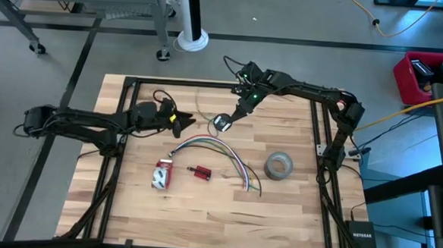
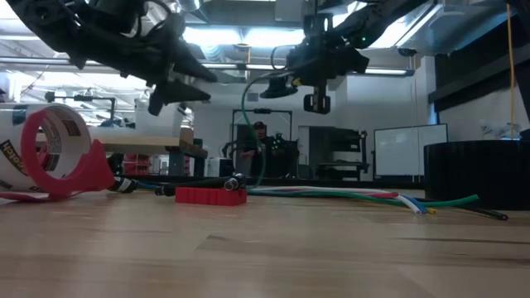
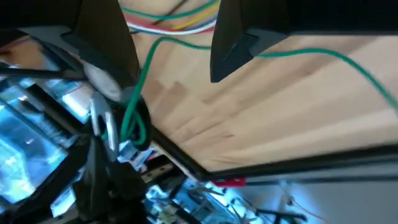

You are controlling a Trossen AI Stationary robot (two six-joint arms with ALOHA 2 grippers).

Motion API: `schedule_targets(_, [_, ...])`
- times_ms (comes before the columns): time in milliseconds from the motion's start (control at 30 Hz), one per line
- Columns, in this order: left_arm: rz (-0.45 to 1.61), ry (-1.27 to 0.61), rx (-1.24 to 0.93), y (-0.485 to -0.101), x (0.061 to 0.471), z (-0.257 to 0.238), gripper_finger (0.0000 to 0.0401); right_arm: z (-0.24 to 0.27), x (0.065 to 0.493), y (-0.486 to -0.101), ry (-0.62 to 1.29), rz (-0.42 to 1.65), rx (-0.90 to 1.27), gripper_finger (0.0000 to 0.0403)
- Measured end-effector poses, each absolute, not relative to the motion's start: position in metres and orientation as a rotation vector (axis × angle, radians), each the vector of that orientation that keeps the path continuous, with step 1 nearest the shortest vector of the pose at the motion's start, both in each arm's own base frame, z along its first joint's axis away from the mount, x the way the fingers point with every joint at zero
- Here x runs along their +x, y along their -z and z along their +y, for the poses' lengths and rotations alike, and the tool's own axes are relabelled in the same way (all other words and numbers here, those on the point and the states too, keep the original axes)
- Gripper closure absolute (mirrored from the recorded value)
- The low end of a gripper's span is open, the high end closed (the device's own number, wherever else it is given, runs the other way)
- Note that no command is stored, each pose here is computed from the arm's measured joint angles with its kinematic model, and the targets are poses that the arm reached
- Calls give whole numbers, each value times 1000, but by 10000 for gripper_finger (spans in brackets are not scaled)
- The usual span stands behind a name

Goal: Coil cords
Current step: Uncoil the green wire from the black spool

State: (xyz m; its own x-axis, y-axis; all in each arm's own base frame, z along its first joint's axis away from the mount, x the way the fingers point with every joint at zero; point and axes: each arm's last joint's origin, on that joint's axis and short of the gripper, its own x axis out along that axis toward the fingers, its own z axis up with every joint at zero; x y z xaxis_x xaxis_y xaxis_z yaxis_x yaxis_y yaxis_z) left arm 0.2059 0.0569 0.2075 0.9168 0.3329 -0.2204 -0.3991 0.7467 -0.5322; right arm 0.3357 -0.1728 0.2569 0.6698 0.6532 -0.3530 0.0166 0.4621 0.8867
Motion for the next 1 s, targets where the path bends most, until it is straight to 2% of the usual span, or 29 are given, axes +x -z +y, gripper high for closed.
schedule_targets(267, [22, -283, -701, -201, 230, 41, 210, -158, 344, -256, -449, 786, 1001, 402])
schedule_targets(700, [35, -182, -783, -200, 236, 17, 210, -150, 336, -247, -427, 897, 1029, 402])
schedule_targets(1000, [118, -178, -692, -216, 253, 12, 210, -140, 339, -246, -431, 930, 997, 402])
